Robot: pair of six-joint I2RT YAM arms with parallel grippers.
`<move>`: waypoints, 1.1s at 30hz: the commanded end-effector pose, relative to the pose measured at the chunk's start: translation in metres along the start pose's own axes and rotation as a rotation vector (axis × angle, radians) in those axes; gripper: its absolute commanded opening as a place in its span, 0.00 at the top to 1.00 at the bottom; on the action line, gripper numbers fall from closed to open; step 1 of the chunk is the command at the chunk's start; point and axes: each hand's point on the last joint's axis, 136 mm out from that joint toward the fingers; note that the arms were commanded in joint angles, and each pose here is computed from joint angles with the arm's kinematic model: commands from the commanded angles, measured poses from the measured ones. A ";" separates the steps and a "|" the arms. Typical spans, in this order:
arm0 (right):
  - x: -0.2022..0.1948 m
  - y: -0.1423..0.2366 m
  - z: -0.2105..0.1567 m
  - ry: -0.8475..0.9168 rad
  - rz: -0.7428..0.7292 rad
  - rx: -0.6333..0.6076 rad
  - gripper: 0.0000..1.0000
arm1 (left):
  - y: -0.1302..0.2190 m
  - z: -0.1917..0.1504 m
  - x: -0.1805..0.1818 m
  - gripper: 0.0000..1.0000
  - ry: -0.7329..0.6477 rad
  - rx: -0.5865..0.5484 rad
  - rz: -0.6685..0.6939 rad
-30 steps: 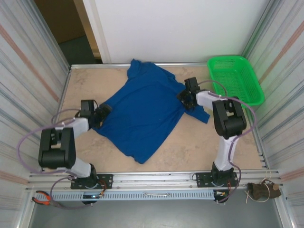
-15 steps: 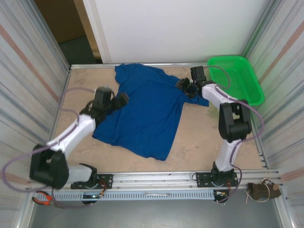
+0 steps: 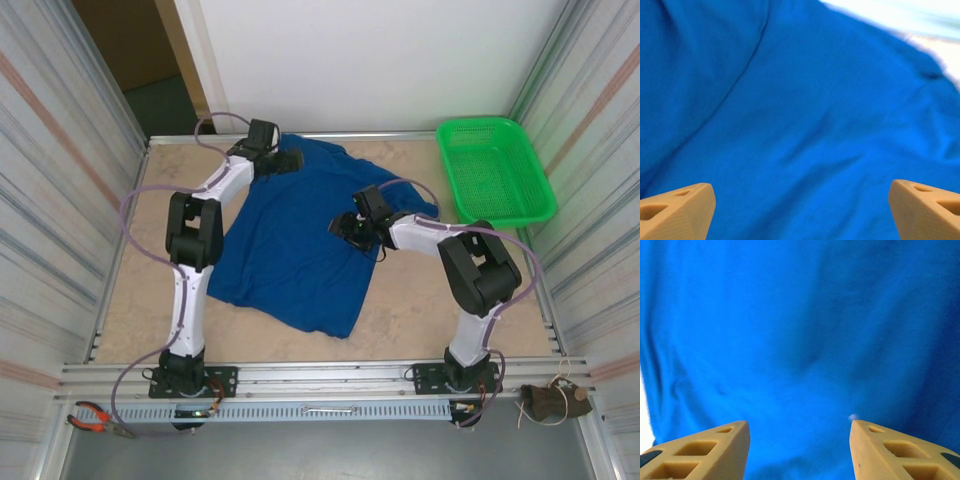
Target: Fold the inside-out t-shirt
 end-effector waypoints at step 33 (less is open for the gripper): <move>-0.036 0.128 0.046 0.043 -0.084 -0.213 0.46 | 0.201 -0.114 0.013 0.09 -0.009 0.009 -0.071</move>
Point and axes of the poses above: each hand's point on the last joint's axis, 136 mm out from that joint toward the fingers, its own y axis back along the fingers, its own x axis along the line the jaws close on, z = x × y, and after that the axes turned 3 degrees about y, right-handed
